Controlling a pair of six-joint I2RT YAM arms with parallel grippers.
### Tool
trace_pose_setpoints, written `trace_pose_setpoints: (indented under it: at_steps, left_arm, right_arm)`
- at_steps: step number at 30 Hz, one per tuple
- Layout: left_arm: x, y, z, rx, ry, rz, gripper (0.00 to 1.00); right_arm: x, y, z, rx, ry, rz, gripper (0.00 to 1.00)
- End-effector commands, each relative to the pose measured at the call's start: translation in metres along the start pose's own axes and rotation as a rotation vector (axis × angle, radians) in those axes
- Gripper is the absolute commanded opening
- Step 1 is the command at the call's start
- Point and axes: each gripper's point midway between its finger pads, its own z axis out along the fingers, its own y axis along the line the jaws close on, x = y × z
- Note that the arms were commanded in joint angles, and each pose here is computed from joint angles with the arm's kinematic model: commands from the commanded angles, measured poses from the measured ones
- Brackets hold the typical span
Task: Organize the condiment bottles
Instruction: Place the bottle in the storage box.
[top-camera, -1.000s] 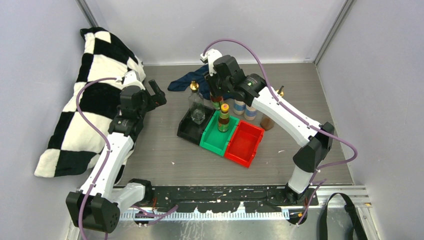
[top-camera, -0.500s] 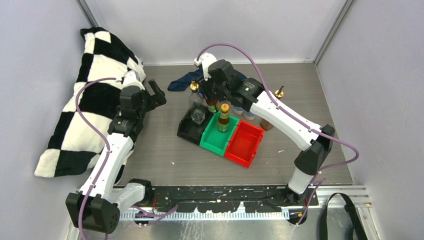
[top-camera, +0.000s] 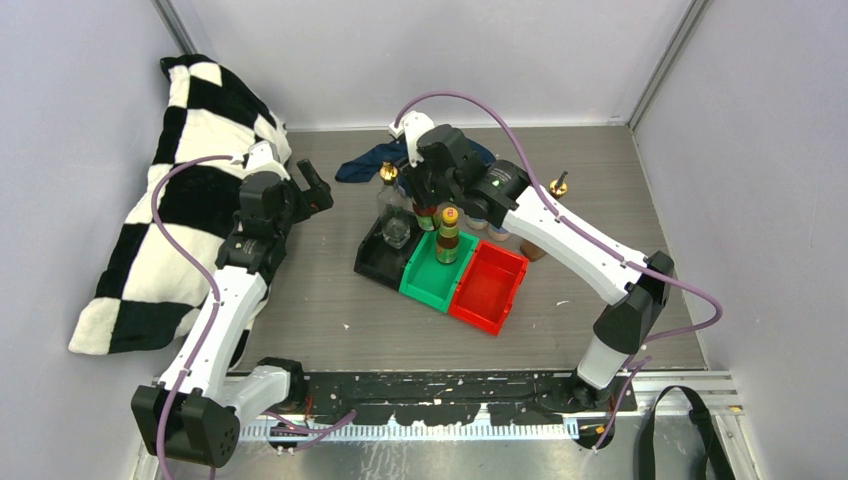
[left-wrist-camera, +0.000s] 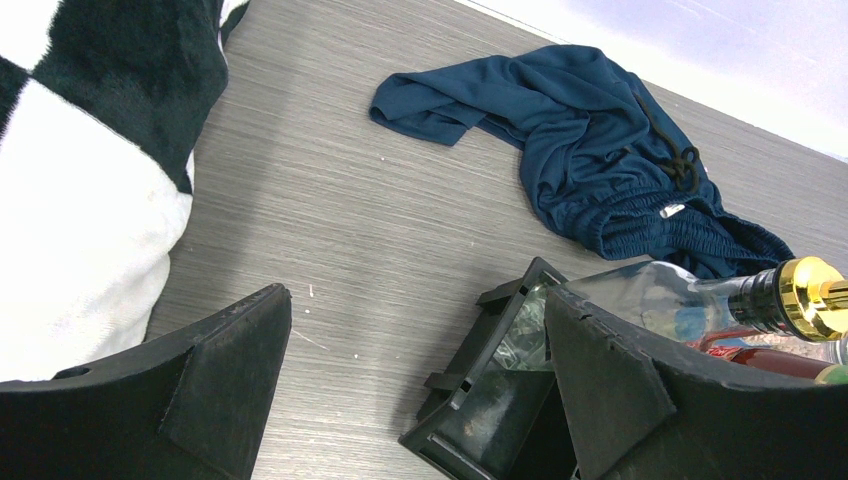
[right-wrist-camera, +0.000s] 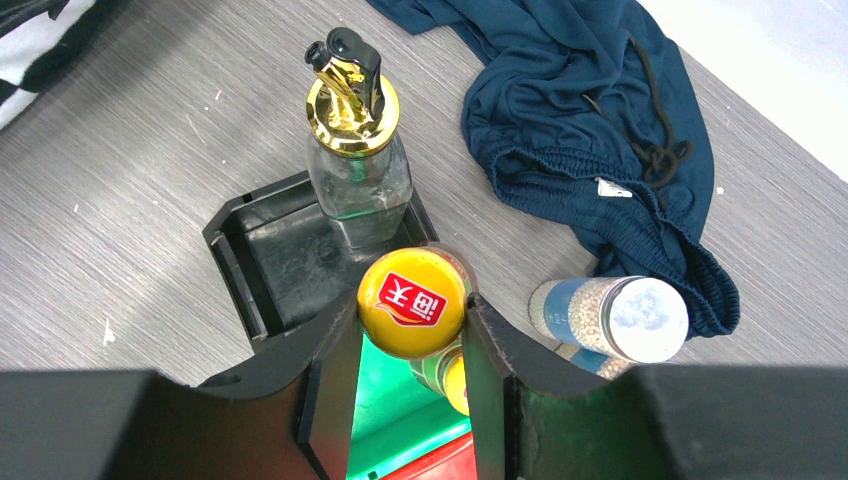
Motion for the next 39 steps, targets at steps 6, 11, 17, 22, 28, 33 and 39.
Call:
trace_pose_setpoints:
  at_steps: [6, 11, 17, 22, 28, 33, 39]
  left_arm:
    - [-0.018, -0.008, -0.005, 0.036, -0.064, -0.024, 0.98]
    - [-0.018, -0.007, -0.006, 0.035, -0.065, -0.024, 0.98]
    - [-0.018, -0.008, -0.005, 0.036, -0.064, -0.025, 0.98]
    - [-0.018, -0.008, -0.006, 0.037, -0.064, -0.026, 0.98]
    - [-0.018, -0.009, -0.006, 0.041, -0.064, -0.027, 0.98]
    - [-0.018, -0.009, -0.006, 0.041, -0.065, -0.027, 0.98]
    - [-0.017, -0.009, -0.006, 0.045, -0.063, -0.027, 0.98]
  right_arm:
    - [-0.065, 0.002, -0.047, -0.047, -0.248, 0.084, 0.01]
    - [-0.064, 0.006, -0.049, -0.064, -0.249, 0.09, 0.01]
    - [-0.063, 0.012, -0.051, -0.084, -0.246, 0.091, 0.01]
    - [-0.06, 0.018, -0.053, -0.095, -0.244, 0.088, 0.01]
    - [-0.057, 0.025, -0.057, -0.11, -0.241, 0.083, 0.01]
    - [-0.055, 0.031, -0.061, -0.117, -0.241, 0.076, 0.01]
    - [-0.05, 0.038, -0.067, -0.128, -0.237, 0.071, 0.01]
